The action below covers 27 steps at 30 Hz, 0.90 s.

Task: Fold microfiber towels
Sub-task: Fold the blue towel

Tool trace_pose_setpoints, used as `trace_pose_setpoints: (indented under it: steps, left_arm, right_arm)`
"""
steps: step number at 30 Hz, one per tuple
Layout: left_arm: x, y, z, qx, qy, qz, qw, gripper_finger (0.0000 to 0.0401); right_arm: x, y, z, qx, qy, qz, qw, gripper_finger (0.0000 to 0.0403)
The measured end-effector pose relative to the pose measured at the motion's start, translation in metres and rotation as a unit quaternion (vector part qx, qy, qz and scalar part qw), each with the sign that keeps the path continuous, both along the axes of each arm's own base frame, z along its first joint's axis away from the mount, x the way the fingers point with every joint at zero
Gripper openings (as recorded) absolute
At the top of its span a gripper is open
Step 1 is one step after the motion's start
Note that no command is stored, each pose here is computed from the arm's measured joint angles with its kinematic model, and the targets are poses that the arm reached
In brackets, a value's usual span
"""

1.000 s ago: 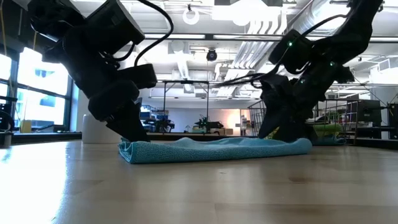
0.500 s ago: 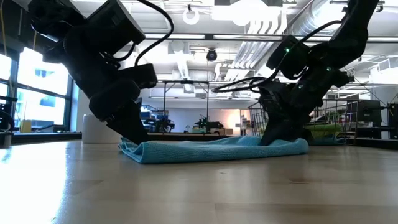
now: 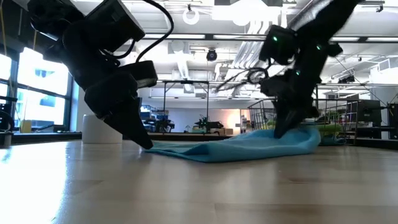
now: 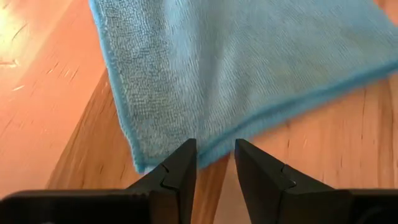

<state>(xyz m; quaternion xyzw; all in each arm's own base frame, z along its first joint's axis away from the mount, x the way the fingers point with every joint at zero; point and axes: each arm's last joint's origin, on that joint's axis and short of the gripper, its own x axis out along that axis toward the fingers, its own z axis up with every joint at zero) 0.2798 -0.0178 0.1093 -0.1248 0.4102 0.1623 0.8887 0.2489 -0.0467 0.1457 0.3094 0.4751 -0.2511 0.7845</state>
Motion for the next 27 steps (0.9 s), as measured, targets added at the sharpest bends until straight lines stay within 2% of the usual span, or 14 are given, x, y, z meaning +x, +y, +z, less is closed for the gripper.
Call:
trace_pose_setpoints:
  steps: [5, 9, 18, 27]
  left_arm:
    - [0.000, 0.000, 0.000, -0.001, 0.001, -0.005, 1.000, 0.0101]
    - [0.000, -0.001, 0.000, -0.007, 0.004, -0.017, 1.000, 0.0101]
    - [0.000, -0.003, 0.000, -0.029, 0.007, -0.054, 0.998, 0.0101]
    - [0.000, -0.004, 0.000, -0.017, 0.013, -0.079, 0.997, 0.0101]
  right_arm:
    - [0.014, 0.004, 0.025, -0.050, 0.053, 0.000, 0.997, 0.0001]
    - [0.021, 0.010, 0.036, -0.060, 0.082, 0.002, 0.995, 0.0001]
    - [0.050, 0.036, 0.029, -0.027, 0.066, -0.006, 0.997, 0.0000]
    - [0.094, 0.068, 0.031, -0.047, 0.053, 0.013, 0.997, 0.0000]
